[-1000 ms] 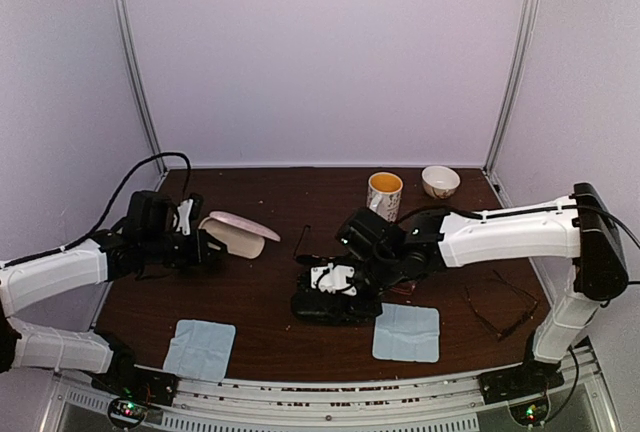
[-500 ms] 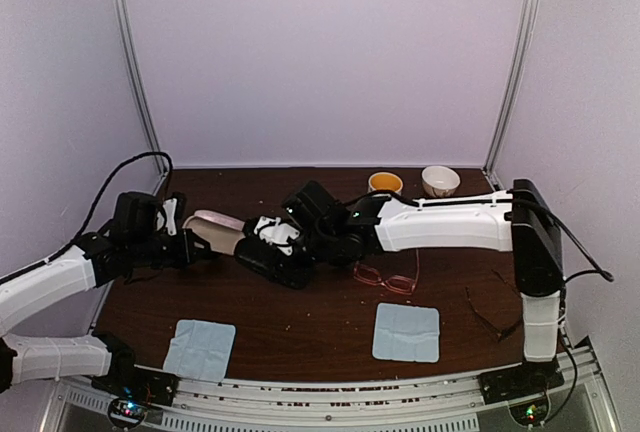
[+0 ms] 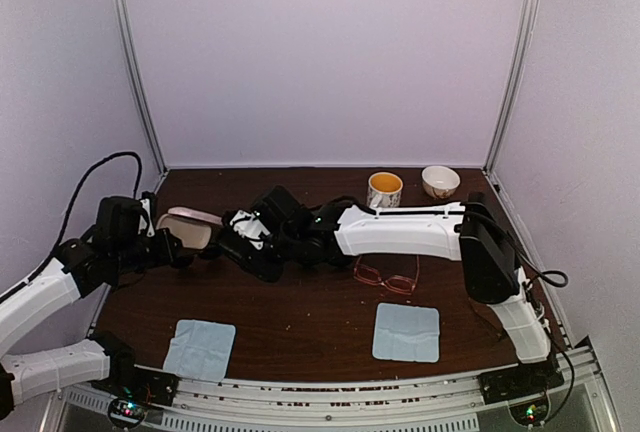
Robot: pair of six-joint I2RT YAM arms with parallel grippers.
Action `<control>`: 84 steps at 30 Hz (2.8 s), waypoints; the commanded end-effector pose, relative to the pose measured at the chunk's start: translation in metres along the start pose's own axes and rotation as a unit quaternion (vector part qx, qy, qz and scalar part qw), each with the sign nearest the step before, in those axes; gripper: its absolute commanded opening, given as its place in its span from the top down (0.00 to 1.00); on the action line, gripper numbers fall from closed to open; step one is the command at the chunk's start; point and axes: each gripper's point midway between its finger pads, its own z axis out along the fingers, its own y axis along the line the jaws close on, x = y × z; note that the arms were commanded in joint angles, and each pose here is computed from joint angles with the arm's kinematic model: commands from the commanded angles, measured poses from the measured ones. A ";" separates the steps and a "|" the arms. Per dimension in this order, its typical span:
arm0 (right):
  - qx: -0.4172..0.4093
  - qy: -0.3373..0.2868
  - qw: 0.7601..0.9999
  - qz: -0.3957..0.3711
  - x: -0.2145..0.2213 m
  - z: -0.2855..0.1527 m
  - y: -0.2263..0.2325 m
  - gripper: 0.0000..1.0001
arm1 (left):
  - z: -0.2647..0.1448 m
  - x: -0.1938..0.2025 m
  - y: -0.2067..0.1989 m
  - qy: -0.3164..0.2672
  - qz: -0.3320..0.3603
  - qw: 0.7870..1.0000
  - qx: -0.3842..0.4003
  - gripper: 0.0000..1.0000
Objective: Organize the sunglasses
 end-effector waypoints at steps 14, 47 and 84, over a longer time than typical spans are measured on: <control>0.108 0.008 0.990 0.094 0.002 0.035 -0.029 0.60 | -0.025 -0.035 0.013 -0.057 -0.033 0.997 -0.047 1.00; 0.052 -0.040 0.991 0.120 -0.020 0.043 -0.028 0.23 | -0.016 -0.026 0.004 -0.033 -0.070 0.997 -0.023 1.00; -0.022 -0.168 0.985 -0.024 -0.032 -0.093 -0.034 0.27 | 0.010 0.029 -0.094 0.125 -0.217 0.932 0.260 1.00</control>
